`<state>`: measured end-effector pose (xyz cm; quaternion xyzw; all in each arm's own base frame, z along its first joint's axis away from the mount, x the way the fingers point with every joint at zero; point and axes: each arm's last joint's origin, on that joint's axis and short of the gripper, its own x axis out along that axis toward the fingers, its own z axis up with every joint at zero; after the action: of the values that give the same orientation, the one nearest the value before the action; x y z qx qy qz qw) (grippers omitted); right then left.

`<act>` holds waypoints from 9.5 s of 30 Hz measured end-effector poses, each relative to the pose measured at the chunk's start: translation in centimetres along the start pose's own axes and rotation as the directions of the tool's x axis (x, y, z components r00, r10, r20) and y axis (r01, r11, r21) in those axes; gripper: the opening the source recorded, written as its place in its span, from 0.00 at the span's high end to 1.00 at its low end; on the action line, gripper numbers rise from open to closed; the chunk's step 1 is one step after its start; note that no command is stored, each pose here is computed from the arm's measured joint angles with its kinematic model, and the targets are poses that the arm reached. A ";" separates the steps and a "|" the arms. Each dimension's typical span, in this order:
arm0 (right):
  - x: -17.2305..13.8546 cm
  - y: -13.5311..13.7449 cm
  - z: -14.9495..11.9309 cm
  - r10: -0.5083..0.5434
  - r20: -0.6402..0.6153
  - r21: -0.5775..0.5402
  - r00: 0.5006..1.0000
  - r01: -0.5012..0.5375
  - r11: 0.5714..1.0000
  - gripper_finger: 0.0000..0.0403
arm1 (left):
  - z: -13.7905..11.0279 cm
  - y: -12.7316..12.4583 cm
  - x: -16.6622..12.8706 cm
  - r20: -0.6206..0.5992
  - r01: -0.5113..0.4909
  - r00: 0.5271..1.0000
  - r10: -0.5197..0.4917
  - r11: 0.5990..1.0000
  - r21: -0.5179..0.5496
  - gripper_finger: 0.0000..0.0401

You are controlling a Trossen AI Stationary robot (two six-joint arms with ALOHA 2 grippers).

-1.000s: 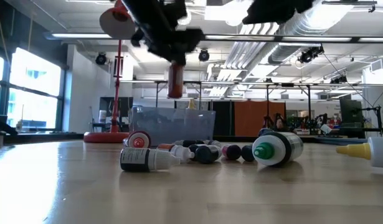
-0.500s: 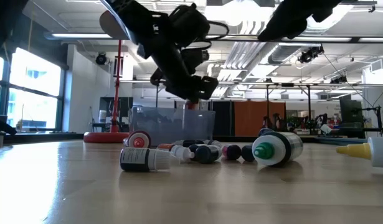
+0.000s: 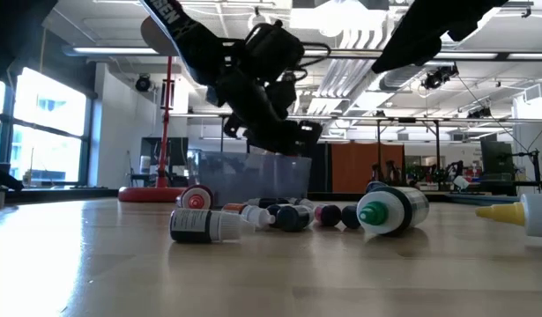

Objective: Pick & Place food coloring
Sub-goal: Put the large orange food coloring bottle into the bin, then put the large red food coloring bottle into the bin

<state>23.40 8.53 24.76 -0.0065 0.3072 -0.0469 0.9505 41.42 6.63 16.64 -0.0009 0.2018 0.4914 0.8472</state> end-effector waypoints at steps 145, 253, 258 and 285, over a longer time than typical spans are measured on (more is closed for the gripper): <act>1.1 0.2 -0.1 -0.049 0.002 -0.049 0.999 0.049 0.998 0.46 | -5.4 -2.3 -11.4 -0.811 0.729 0.479 -0.336 -0.362 0.581 0.56; 1.1 0.3 0.3 -0.041 0.049 -0.044 0.998 0.043 0.998 0.46 | -3.5 6.0 -0.1 0.302 0.395 0.880 -0.366 0.918 -0.041 0.72; 1.1 0.3 0.3 -0.040 0.049 -0.044 0.998 0.043 0.998 0.46 | -3.5 6.0 -0.1 0.299 0.397 0.883 -0.362 0.916 -0.060 0.72; 1.1 0.3 0.3 -0.040 0.049 -0.045 0.998 0.042 0.998 0.46 | -3.5 4.0 2.1 0.243 0.324 0.921 -0.306 0.945 -0.037 0.63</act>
<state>24.48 8.76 24.39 -0.0356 0.2852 -0.0592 0.9560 37.79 9.71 13.50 -0.0078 0.0791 0.3529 0.9323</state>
